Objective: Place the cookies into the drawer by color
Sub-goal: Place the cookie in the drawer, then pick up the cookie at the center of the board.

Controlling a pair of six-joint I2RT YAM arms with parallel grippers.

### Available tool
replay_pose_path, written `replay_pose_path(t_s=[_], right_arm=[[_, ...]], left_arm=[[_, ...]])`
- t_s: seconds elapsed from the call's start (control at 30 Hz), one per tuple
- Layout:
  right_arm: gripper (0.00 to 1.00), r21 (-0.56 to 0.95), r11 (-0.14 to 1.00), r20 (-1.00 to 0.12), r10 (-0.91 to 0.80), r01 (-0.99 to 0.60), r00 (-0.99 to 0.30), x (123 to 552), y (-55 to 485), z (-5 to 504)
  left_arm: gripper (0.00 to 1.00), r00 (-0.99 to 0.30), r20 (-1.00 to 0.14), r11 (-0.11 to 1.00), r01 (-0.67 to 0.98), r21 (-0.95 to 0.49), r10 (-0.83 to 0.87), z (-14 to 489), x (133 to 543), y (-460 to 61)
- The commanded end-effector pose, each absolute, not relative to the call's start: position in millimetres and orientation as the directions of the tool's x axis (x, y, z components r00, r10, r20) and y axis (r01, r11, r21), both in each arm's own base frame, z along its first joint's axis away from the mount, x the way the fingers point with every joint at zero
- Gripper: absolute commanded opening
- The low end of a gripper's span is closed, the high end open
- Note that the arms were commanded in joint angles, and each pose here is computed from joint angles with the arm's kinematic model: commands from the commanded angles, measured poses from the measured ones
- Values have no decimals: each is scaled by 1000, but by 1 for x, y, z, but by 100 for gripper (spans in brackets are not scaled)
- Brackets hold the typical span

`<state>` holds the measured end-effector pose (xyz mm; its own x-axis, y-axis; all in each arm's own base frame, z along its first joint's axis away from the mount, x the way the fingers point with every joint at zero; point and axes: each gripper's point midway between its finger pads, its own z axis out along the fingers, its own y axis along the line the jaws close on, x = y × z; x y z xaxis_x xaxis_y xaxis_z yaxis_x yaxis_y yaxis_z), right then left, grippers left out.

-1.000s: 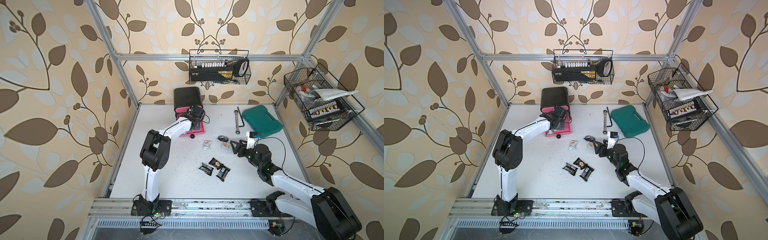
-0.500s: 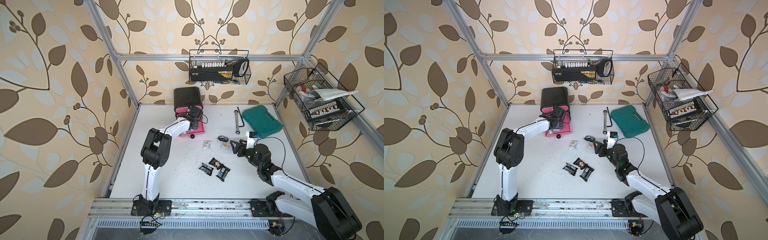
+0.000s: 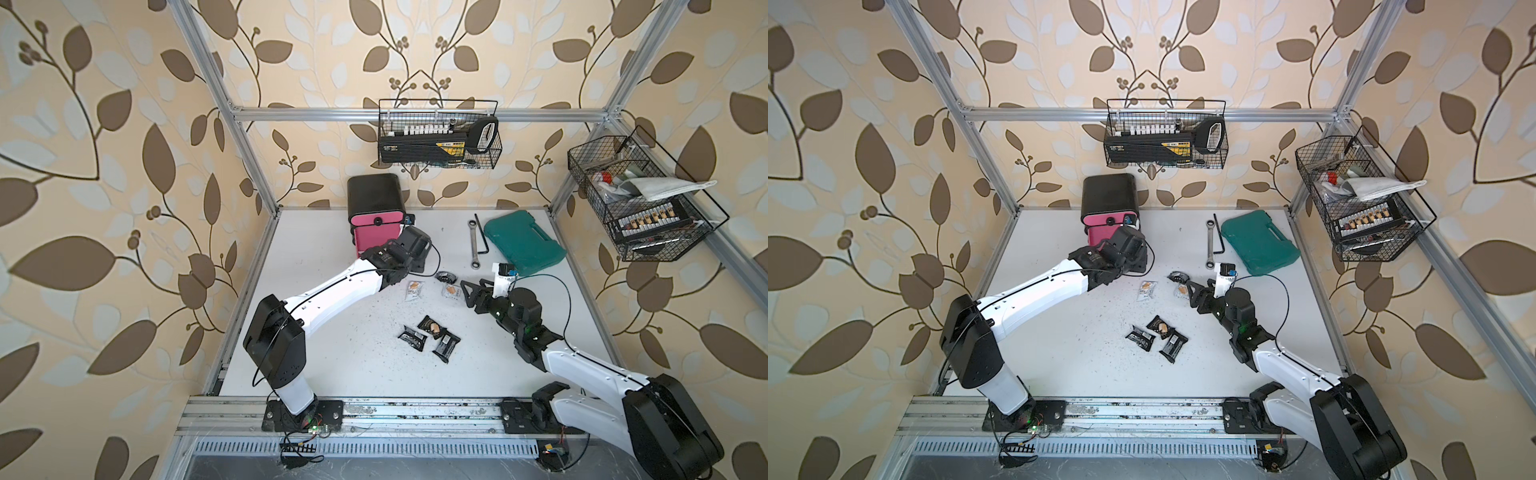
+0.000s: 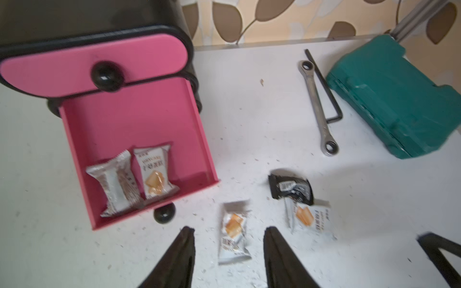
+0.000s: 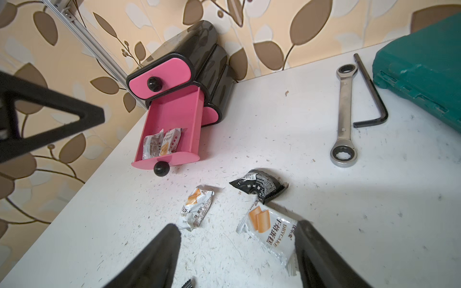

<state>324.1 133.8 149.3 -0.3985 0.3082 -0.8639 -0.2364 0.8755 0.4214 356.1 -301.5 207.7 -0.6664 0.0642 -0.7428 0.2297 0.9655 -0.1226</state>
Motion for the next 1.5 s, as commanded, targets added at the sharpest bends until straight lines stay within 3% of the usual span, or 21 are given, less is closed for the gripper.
replay_pose_path(t_s=[0.0, 0.2, 0.53, 0.77, 0.9, 1.23, 1.47], right_arm=[[74, 411, 878, -878, 308, -245, -367, 328, 135, 164], [74, 411, 878, -878, 309, -245, -366, 328, 134, 165], [75, 407, 880, -879, 306, -243, -365, 327, 134, 165], [75, 410, 878, -878, 307, -246, -367, 327, 134, 165], [75, 411, 878, -877, 307, -246, -369, 328, 135, 165], [75, 414, 877, -875, 310, -243, -371, 328, 135, 164], [75, 413, 879, -876, 312, -238, -369, 328, 134, 164]], left_arm=[[47, -711, -702, 975, 182, -130, 39, 175, 340, -302], [50, -801, -594, 975, 186, -121, 79, 105, 322, -308], [88, -806, -577, 974, 215, -75, 133, 58, 344, -317], [91, -833, -546, 975, 185, -120, 91, 32, 361, -309], [83, -848, -519, 967, 208, -145, 104, 23, 359, -316], [38, -893, -447, 970, 150, -190, 51, 3, 340, -315], [27, -877, -476, 964, 175, -200, 61, 28, 331, -321]])
